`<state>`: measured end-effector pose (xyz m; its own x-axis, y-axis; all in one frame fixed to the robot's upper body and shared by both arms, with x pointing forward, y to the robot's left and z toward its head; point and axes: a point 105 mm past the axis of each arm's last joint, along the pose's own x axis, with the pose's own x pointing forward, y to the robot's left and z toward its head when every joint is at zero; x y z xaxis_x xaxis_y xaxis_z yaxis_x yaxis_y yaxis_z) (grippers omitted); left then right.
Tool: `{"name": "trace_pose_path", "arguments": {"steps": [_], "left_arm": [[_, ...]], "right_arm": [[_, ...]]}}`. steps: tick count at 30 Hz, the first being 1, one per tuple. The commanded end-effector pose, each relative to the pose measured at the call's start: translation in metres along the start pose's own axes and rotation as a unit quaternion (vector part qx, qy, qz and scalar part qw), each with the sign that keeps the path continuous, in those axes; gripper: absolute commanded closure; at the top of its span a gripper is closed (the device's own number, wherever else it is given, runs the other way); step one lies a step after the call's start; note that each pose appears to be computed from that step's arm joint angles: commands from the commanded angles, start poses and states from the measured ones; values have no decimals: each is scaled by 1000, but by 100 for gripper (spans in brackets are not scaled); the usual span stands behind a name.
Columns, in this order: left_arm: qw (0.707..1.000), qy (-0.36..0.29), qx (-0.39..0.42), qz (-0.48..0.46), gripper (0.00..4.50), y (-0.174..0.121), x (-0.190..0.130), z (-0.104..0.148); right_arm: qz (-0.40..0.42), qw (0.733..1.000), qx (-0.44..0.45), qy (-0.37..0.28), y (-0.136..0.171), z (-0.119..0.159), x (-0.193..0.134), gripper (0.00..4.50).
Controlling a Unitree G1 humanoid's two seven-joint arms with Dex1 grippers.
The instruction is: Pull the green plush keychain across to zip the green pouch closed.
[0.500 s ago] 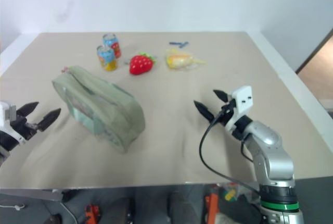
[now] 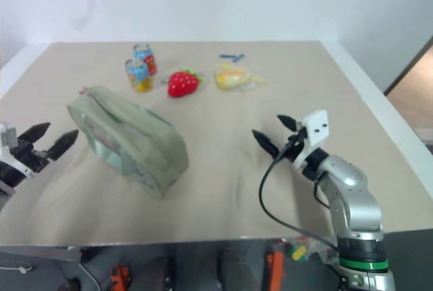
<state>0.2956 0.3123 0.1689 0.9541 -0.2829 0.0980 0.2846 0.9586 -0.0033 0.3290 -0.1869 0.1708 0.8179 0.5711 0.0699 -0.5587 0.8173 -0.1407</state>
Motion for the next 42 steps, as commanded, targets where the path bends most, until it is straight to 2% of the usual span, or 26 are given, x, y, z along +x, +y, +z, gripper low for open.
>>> {"name": "trace_pose_path", "arguments": {"steps": [1, 5, 10, 12, 16, 19, 23, 28, 36, 40, 42], "left_arm": [[998, -51, -1, -29, 0, -3, -5, 36], [987, -56, -22, -148, 0, -33, -10, 71], [967, -28, -22, -253, 0, -75, -12, 89], [964, -18, -18, -266, 0, -82, -13, 88], [957, -16, -19, -289, 0, -99, -16, 86], [954, -7, -9, -300, 0, -106, -15, 83], [950, -2, 0, -312, 0, -115, -15, 80], [947, 3, 7, -320, 0, -124, -15, 77], [944, 6, 13, -329, 0, -131, -12, 77], [944, -6, 9, -329, 0, -132, -9, 82], [944, -15, 1, -330, 0, -133, -7, 85]], "right_arm": [[12, 999, -21, -24, 1, 18, 3, 3], [35, 999, -15, -31, 5, 30, 8, 3], [96, 995, -6, -33, 18, 48, 16, 3], [138, 990, -2, -39, 31, 64, 23, 3], [276, 960, 20, -34, 84, 98, 34, 3], [327, 945, 12, -13, 109, 98, 36, 3], [357, 934, 31, 6, 134, 82, 43, 3], [337, 941, 41, 15, 139, 64, 59, 3], [343, 937, 63, 5, 156, 62, 75, 3], [346, 935, 70, 6, 161, 59, 79, 111], [345, 936, 71, 5, 163, 58, 81, 185]]}}
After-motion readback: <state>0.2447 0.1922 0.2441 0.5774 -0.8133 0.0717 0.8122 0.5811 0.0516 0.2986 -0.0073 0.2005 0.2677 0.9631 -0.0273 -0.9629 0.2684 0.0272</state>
